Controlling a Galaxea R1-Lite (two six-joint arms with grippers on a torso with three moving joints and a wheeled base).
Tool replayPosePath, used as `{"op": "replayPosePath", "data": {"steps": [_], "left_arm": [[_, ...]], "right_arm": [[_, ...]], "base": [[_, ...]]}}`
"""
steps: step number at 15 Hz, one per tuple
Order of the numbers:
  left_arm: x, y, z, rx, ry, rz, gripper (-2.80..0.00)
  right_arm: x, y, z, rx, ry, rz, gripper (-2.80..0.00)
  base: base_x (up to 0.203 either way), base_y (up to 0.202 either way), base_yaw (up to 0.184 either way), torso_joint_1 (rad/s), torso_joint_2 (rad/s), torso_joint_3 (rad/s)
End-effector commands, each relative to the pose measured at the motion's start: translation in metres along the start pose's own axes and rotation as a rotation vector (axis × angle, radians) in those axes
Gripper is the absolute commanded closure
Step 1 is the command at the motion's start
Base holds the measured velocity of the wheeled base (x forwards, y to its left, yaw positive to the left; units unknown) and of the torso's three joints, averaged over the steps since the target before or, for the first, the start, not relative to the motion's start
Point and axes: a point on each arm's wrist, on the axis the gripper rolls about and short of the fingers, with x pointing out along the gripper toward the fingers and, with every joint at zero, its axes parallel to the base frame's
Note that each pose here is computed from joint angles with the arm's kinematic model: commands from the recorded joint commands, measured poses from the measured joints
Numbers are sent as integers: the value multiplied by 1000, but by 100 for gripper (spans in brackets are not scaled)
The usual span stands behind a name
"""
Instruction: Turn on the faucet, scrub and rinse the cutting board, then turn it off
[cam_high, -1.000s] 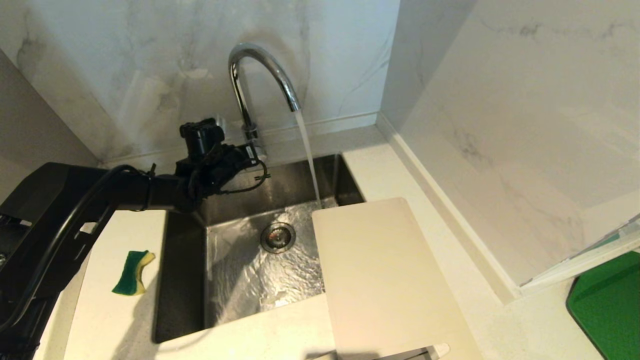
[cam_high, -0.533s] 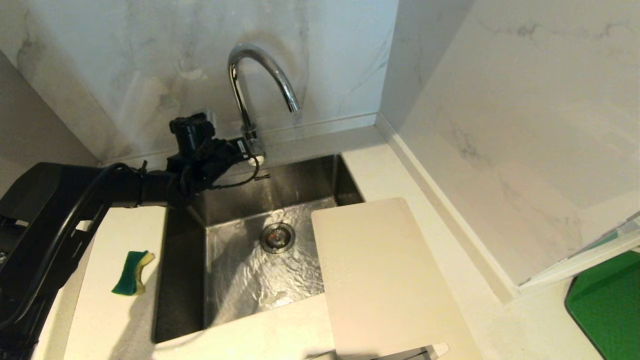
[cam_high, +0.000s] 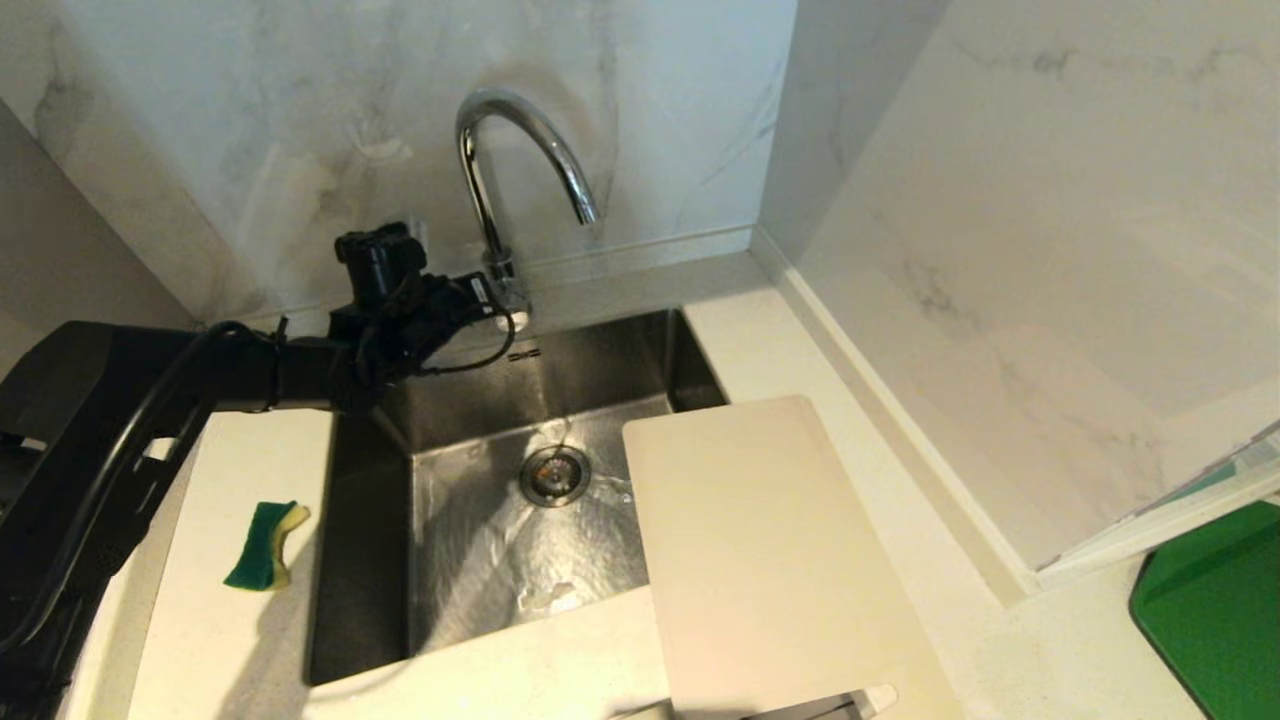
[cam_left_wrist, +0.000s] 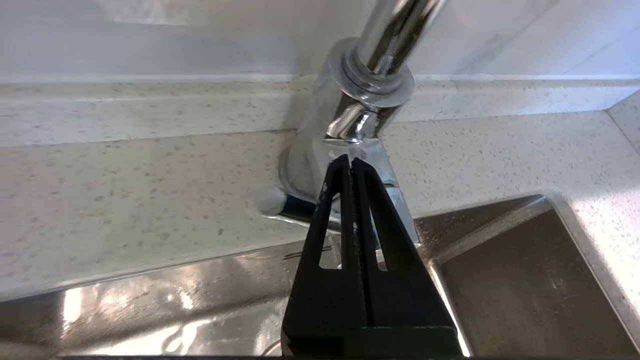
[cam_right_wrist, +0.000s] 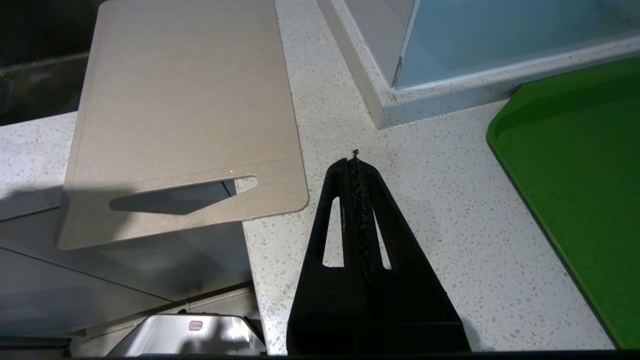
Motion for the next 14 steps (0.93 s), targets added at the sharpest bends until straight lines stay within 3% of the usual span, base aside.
{"op": "replayPosePath", "data": {"steps": [1, 7, 14], "left_arm": [[-15, -9, 11, -7, 23, -11, 0], [-76, -23, 47, -19, 54, -32, 0], [-153, 15, 96, 112, 8, 86, 0]], "right_arm": [[0, 0, 0, 0, 2, 1, 0], [0, 0, 0, 0, 2, 1, 0], [0, 0, 0, 0, 2, 0, 0]], "base": [[0, 0, 0, 0, 0, 0], [0, 0, 0, 0, 0, 0], [0, 0, 0, 0, 0, 0]]}}
